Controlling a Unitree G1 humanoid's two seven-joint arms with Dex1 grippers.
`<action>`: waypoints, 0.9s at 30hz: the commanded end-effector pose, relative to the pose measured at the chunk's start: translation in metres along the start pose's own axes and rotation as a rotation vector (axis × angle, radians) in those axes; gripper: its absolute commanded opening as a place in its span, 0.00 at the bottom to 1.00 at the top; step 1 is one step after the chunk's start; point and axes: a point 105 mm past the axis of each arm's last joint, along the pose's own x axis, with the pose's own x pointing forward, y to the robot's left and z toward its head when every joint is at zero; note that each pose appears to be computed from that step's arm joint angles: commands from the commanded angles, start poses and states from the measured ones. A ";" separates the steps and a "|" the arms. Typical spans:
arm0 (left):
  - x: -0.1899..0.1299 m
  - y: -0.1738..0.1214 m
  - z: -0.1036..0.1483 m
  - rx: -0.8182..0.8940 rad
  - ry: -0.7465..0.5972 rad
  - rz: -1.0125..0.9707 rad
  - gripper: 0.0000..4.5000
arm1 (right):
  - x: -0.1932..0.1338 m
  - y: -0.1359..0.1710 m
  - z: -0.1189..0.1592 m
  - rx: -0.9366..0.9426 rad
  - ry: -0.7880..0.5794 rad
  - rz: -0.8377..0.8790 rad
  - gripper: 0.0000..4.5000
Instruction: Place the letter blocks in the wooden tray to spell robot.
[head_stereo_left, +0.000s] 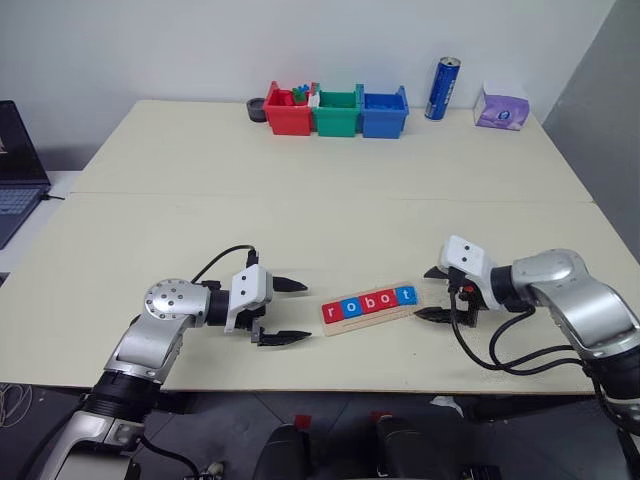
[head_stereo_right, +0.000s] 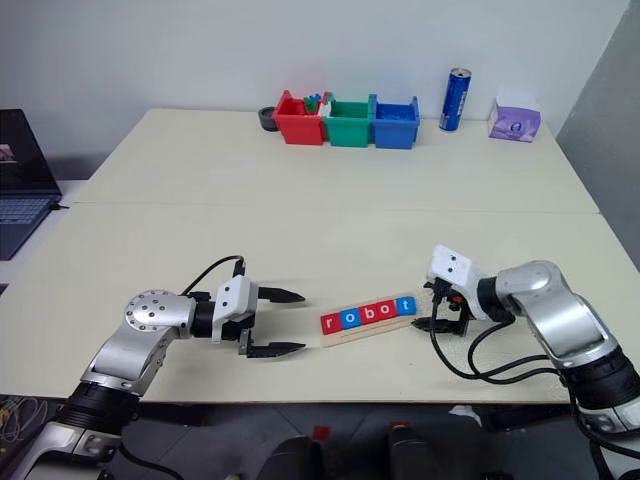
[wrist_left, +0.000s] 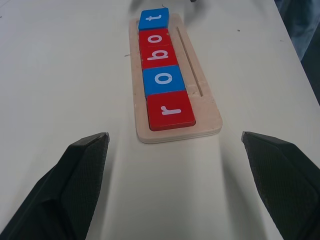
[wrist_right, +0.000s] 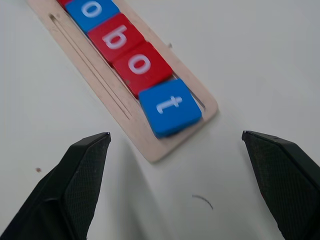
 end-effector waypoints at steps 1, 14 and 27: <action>-0.002 0.004 0.010 0.037 -0.024 0.009 1.00 | -0.005 -0.013 -0.004 -0.022 -0.007 -0.099 1.00; -0.006 0.006 0.009 0.036 -0.012 0.011 1.00 | -0.016 -0.030 0.001 -0.035 -0.041 -0.245 1.00; -0.002 0.006 0.012 0.040 -0.020 -0.001 1.00 | -0.001 -0.036 -0.004 -0.055 -0.044 -0.255 0.96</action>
